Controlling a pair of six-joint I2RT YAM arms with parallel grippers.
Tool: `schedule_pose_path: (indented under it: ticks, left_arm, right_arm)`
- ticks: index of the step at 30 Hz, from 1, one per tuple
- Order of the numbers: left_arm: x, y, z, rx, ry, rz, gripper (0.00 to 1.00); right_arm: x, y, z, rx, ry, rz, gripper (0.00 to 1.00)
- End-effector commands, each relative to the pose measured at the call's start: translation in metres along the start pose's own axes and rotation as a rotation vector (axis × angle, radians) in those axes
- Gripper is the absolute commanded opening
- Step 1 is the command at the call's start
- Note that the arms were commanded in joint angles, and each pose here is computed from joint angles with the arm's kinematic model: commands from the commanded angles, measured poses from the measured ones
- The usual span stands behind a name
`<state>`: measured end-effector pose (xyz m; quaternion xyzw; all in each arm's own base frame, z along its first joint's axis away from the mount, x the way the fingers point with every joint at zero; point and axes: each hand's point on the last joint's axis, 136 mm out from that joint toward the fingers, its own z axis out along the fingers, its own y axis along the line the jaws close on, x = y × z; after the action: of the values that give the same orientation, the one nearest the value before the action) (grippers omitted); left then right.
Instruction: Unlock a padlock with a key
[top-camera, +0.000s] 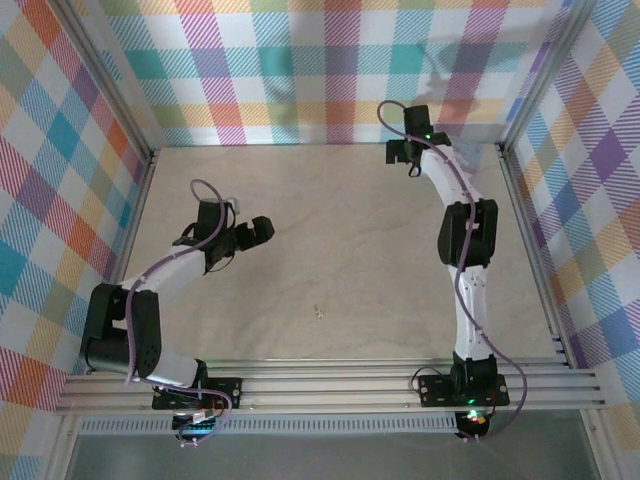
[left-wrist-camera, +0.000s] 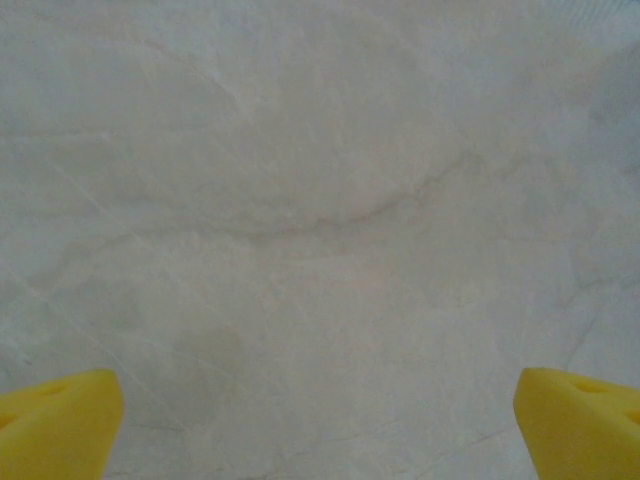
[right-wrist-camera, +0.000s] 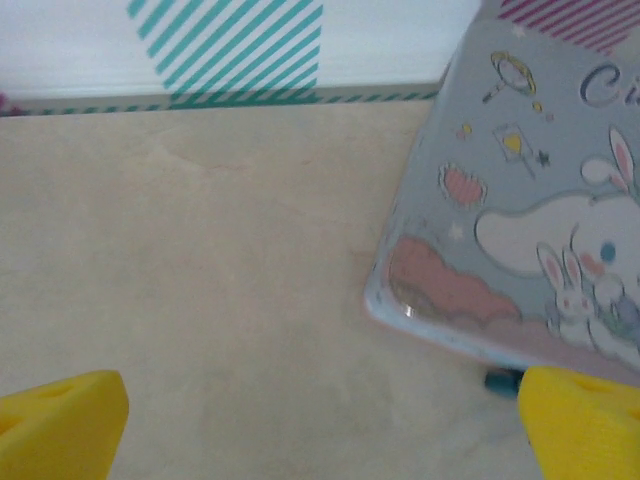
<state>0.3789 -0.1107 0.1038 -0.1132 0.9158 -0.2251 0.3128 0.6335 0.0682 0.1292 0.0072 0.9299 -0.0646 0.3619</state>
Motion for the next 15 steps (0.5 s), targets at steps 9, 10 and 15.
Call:
schedule_pose_path:
  ticks: [9,10,15]
  left_arm:
    - [0.010,-0.005,0.032,-0.004,0.139,0.008,0.99]
    - [0.011,-0.005,0.034,-0.004,0.149,0.005,0.99]
    - [0.018,-0.004,0.041,-0.007,0.168,-0.002,0.98]
  right_arm:
    - [0.007,0.013,0.041,-0.033,0.012,-0.293,1.00]
    - [0.013,0.019,0.043,-0.060,0.027,-0.303,1.00]
    - [0.044,0.043,0.041,-0.158,0.109,-0.361,0.85]
